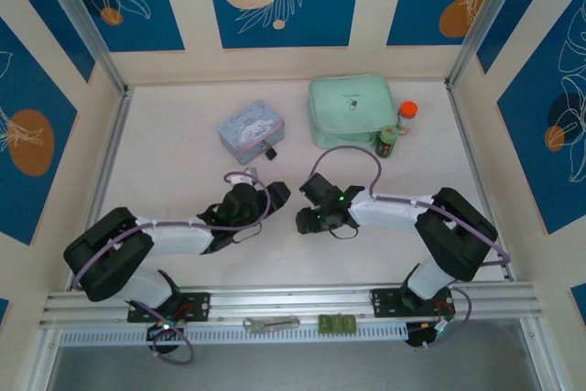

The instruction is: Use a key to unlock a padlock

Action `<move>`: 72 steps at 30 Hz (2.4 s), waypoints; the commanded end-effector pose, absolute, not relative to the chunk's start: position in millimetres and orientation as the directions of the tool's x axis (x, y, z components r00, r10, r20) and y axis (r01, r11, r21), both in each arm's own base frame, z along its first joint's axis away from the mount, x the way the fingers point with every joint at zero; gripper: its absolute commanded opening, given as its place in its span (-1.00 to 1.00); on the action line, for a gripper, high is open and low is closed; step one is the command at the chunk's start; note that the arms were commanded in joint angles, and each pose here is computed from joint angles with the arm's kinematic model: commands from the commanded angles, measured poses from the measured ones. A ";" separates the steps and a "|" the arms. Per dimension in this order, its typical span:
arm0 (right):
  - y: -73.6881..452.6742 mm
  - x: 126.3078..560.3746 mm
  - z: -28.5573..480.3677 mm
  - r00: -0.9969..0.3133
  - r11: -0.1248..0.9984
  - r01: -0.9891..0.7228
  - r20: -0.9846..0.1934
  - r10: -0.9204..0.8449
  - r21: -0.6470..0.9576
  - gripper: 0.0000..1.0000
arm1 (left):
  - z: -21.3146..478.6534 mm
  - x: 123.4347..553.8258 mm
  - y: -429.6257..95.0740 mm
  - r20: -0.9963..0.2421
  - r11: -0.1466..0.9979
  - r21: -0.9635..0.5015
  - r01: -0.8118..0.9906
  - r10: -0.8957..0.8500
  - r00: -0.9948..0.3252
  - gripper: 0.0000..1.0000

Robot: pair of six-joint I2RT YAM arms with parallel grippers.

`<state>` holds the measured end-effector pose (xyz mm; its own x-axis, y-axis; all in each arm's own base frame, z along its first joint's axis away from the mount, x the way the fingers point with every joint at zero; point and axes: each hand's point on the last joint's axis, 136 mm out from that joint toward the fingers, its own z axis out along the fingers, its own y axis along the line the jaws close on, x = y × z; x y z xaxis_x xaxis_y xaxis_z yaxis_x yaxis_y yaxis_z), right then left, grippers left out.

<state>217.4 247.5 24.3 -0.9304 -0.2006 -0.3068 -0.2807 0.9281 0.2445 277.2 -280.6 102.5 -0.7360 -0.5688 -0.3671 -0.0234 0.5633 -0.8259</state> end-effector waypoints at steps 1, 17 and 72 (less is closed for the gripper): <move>241.0 224.3 38.8 -0.917 0.932 -0.283 -0.350 -0.194 0.227 0.06 | 112.5 281.4 -272.4 -0.434 0.614 -0.789 0.001 -0.557 -0.708 0.25; 238.3 222.5 -8.2 -0.950 0.969 -0.248 -0.198 -0.240 0.016 -0.60 | 126.2 279.0 -255.0 -0.489 0.651 -0.759 0.013 -0.557 -0.672 0.27; 231.4 220.9 27.6 -0.910 0.936 -0.334 -0.299 -0.289 0.114 -0.16 | 127.6 278.7 -268.3 -0.480 0.637 -0.770 0.039 -0.537 -0.694 0.29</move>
